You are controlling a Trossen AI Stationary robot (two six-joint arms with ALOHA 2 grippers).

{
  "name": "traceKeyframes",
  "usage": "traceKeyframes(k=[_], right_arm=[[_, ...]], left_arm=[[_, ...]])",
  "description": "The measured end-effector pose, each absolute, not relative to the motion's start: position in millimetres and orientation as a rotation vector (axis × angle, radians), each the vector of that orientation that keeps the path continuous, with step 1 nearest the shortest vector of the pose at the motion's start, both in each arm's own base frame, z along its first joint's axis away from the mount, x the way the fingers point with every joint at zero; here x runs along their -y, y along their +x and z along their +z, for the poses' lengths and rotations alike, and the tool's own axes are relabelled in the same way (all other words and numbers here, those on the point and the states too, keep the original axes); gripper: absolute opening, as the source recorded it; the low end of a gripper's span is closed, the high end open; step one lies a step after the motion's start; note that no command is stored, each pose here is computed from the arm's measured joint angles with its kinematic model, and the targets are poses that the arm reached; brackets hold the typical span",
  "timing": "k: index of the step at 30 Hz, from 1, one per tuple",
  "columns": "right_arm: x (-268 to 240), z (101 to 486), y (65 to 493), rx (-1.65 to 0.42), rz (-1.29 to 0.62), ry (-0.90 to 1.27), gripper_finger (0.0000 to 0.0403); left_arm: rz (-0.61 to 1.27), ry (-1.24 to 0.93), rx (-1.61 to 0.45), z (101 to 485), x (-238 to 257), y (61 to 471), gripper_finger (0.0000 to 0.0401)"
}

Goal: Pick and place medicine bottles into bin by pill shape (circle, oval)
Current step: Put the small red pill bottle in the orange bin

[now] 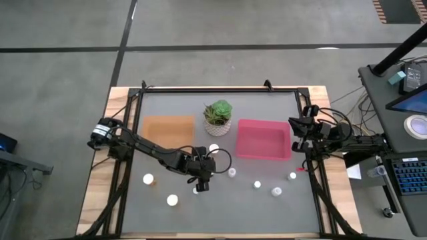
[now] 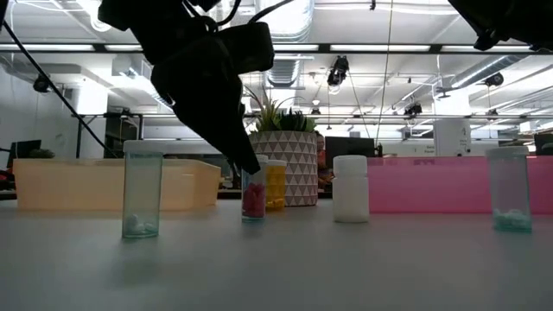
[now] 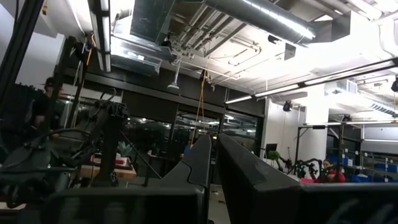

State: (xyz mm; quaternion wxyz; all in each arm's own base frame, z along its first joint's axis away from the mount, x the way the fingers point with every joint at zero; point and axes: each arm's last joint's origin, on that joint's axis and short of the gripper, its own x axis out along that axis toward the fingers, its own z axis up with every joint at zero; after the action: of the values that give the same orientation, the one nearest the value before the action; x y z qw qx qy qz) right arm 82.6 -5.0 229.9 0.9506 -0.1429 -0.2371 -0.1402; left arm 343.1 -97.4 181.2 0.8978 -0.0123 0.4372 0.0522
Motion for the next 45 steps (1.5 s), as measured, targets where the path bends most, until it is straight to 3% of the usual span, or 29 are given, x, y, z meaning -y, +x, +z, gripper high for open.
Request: traceKeyframes(k=[15,26,37,45], right_arm=[[5,230,83,0.481,-0.286,-0.291,0.0022],[5,229,83,0.474,-0.286,-0.292,0.0022],[6,227,84,0.444,-0.325,-0.283,0.0022],[6,227,84,0.439,-0.330,-0.282,0.0022]], left_arm=[[0.095,-0.001,-0.906,181,97,343,0.0096],[0.090,0.071,-0.893,205,93,331,0.0093],[0.348,0.077,-0.752,265,50,260,0.0093],[0.708,-0.163,-0.683,246,6,182,0.0093]])
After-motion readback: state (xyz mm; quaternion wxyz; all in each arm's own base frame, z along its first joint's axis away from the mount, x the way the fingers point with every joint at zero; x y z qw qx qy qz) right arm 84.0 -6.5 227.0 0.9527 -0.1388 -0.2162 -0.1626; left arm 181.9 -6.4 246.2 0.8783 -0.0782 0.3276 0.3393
